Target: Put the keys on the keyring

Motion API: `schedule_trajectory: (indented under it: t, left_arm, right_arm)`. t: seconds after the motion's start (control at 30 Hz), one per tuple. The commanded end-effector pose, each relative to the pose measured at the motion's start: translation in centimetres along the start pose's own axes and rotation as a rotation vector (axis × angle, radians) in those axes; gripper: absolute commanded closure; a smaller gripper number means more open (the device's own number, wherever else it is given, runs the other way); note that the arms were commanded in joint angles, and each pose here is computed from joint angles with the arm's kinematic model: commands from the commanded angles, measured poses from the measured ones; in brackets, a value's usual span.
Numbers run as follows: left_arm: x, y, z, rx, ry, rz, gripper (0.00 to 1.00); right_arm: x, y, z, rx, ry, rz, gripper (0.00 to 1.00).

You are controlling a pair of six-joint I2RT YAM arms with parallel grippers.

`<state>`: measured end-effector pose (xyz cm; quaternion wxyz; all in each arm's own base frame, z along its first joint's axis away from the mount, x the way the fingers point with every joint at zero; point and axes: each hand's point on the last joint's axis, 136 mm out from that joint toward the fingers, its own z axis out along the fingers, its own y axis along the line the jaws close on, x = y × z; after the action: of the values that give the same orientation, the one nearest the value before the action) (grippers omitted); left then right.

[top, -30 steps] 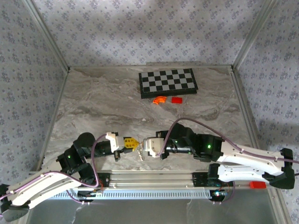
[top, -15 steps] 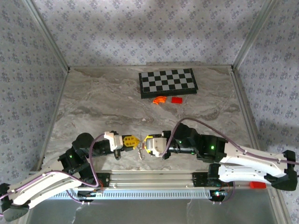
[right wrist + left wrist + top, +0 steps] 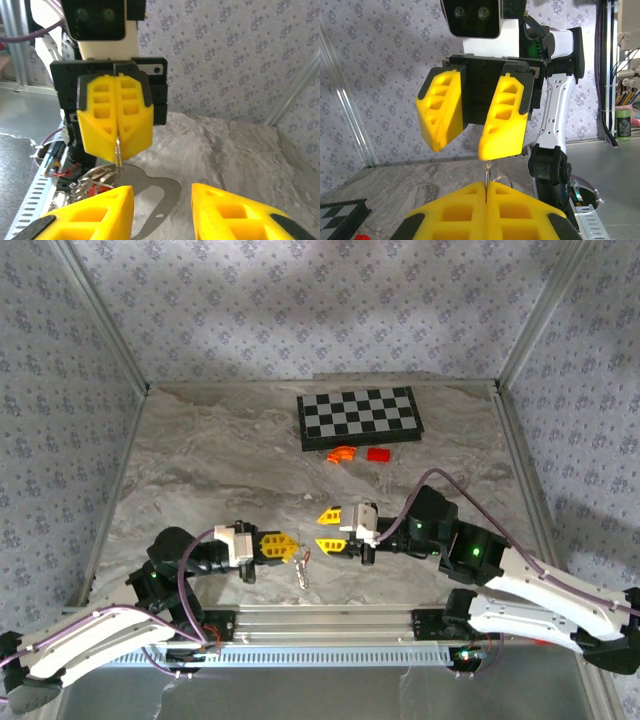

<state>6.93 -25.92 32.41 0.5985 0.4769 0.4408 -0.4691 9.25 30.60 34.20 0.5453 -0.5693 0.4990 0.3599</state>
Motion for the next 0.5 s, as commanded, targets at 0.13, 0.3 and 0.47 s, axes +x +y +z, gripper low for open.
schedule_trajectory:
  t: [0.13,0.3,0.47]
  left_arm:
    - [-2.2,-0.7,0.1,0.039,-0.079,0.026,1.0]
    - [-2.2,-0.6,0.1,0.038,-0.079,0.024,1.0]
    - [-2.1,-0.6,0.1,0.037,-0.078,0.024,1.0]
  right_arm:
    - [-1.2,1.5,0.1,-0.105,-0.061,0.031,0.66]
    - [-0.7,1.8,0.5,-0.125,-0.042,0.04,0.7]
    - [-0.3,2.2,1.1,-0.157,-0.036,0.053,0.7]
